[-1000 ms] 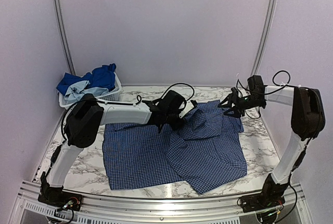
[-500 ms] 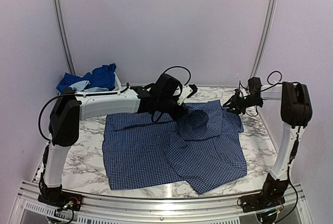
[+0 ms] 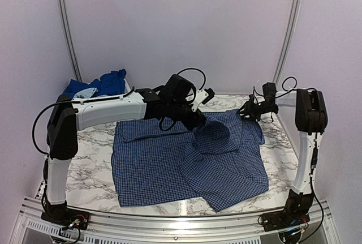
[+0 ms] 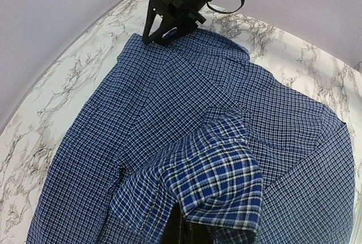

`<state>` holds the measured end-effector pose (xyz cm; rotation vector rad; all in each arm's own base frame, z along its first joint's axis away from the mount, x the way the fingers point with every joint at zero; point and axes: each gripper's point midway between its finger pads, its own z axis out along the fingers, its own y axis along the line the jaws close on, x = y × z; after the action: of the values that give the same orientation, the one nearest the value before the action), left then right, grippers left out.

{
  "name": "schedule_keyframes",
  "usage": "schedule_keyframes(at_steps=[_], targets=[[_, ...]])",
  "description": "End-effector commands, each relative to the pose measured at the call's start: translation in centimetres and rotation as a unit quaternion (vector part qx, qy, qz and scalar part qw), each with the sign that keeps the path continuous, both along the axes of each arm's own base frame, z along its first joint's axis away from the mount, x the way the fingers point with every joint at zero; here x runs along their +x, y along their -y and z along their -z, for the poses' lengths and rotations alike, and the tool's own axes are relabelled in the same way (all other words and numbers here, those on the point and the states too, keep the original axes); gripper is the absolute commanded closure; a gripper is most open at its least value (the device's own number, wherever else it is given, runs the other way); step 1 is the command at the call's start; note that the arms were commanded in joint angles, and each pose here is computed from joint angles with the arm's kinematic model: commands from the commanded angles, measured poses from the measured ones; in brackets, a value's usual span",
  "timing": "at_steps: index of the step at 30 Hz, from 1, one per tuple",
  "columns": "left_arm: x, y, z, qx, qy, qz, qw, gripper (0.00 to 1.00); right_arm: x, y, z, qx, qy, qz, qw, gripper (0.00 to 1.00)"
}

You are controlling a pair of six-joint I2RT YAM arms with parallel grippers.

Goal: Fold and stack the mixed laundry pile
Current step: Fold the flattened shirt at the center of the board.

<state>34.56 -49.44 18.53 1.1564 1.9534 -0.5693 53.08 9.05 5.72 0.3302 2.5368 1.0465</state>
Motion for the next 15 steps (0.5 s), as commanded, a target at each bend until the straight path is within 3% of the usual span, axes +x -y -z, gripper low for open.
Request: schedule_keyframes(at_steps=[1, 3, 6, 15], targets=[[-2.0, 0.4, -2.7, -0.023, -0.016, 0.022, 0.999, 1.00, 1.4, -0.6, -0.6, -0.001, 0.012, -0.006, 1.000, 0.70], [-2.4, 0.5, -2.9, -0.027, -0.023, 0.023, 0.999, 1.00, 1.4, -0.7, -1.1, -0.002, 0.015, -0.009, 1.000, 0.87], [-2.8, 0.5, -3.2, -0.035, -0.033, 0.023, 0.999, 1.00, 1.4, -0.7, -2.4, -0.006, 0.029, -0.010, 1.000, 1.00], [-2.3, -1.2, -6.2, -0.082, -0.072, -0.025, 0.994, 1.00, 0.2, 1.4, -1.6, -0.048, 0.011, -0.002, 0.999, 1.00]])
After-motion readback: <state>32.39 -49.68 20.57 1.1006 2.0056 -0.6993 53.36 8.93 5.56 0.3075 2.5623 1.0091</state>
